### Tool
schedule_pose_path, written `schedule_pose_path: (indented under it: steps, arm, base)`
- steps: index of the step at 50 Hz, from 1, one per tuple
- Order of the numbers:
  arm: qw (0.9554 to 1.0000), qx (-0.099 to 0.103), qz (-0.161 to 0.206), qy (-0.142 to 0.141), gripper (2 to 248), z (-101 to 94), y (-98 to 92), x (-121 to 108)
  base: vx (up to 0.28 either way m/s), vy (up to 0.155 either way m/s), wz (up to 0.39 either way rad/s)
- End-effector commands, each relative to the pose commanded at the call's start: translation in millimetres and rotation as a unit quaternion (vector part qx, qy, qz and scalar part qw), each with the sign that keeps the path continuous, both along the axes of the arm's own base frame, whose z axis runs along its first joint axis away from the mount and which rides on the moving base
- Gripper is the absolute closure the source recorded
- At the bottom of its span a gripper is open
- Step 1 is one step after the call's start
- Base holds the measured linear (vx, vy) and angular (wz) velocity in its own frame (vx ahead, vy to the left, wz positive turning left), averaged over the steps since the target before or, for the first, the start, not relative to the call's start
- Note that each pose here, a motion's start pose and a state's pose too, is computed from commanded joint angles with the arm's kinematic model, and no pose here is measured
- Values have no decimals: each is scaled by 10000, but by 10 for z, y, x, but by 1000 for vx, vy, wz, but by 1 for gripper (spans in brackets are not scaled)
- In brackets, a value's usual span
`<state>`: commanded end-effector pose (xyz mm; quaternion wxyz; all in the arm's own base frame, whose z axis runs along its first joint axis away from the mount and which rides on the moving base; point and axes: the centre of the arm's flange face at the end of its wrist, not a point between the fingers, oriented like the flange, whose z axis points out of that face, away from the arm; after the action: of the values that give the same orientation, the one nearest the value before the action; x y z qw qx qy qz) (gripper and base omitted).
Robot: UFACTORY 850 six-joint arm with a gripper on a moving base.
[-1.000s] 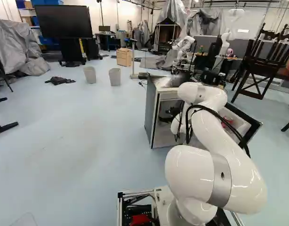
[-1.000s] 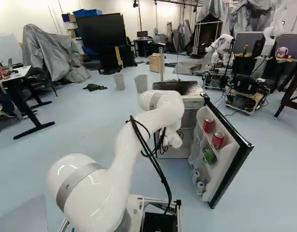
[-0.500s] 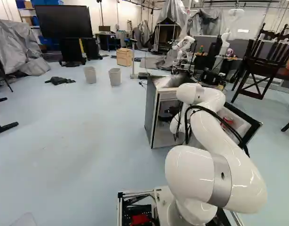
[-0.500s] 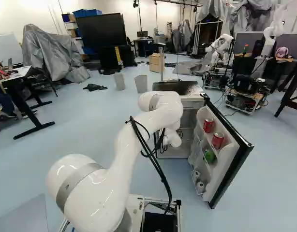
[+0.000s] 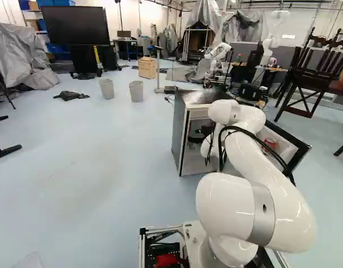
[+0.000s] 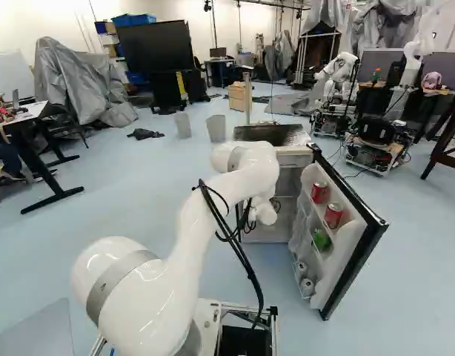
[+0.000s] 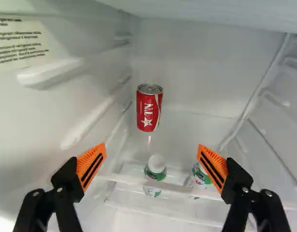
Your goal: Grab a drink from the fridge
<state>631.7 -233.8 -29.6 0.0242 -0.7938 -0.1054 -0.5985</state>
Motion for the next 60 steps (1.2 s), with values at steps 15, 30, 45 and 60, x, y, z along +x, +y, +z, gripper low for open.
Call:
schedule_pose_path:
  steps: [15,30,45,60]
  arm:
    - [10000,-31,-12,-83,3,-28,-9,85]
    - [9998,-67,10,-163,3,-57,-13,165]
    - [9997,-101,30,-240,3,-85,-16,240]
    - [9994,-134,48,-317,3,-112,-19,312]
  base:
    - [0,0,0]
    - [0,0,0]
    - [0,0,0]
    - [0,0,0]
